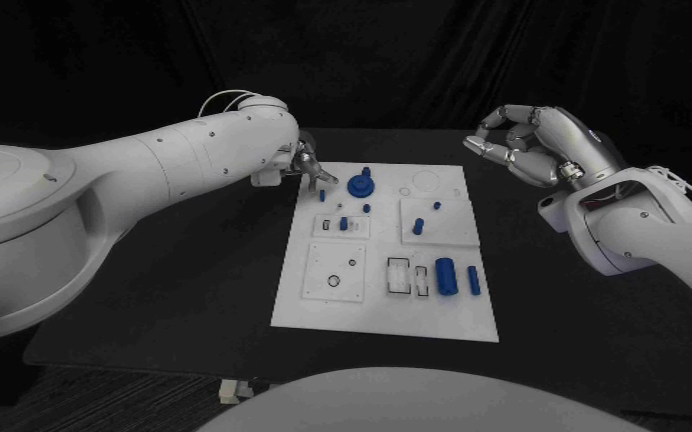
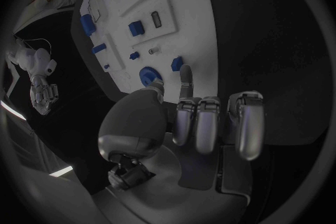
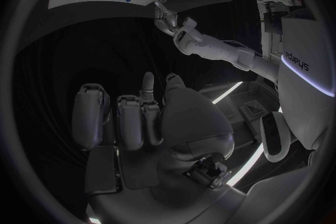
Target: Assemble the parts on the task board
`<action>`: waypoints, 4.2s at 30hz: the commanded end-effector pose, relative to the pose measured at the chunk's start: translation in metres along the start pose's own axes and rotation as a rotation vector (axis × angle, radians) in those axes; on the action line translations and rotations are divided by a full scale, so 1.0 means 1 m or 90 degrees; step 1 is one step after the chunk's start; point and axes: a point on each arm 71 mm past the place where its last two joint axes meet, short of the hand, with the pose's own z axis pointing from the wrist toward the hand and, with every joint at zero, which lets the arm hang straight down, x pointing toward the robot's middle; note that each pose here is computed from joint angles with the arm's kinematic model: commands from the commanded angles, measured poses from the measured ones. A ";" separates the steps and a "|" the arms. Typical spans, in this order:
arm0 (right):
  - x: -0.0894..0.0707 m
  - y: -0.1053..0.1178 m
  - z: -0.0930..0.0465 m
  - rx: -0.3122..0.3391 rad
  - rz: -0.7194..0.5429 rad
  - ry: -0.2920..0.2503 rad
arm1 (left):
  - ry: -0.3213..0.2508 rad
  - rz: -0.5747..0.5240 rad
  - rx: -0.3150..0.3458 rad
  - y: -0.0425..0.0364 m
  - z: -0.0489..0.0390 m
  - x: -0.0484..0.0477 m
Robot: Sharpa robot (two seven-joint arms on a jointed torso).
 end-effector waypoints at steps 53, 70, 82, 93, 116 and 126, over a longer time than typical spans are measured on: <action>0.001 -0.002 -0.002 0.016 -0.001 0.007 | 0.037 0.009 0.019 -0.0050 0.0081 0.0147; 0.002 -0.003 -0.001 0.020 0.000 0.013 | 0.041 0.010 0.018 -0.0050 0.0085 0.0160; 0.003 -0.003 -0.001 0.021 0.001 0.016 | 0.038 0.009 0.022 -0.0034 0.0077 0.0167; 0.003 -0.004 -0.001 0.025 0.000 0.018 | 0.030 0.002 0.026 0.0049 0.0045 0.0183; 0.004 -0.007 -0.002 0.034 -0.001 0.023 | 0.087 -0.111 0.024 0.0060 -0.0419 0.0262; 0.007 -0.007 -0.004 0.035 0.001 0.025 | 0.076 -0.120 0.015 0.0078 -0.0464 0.0335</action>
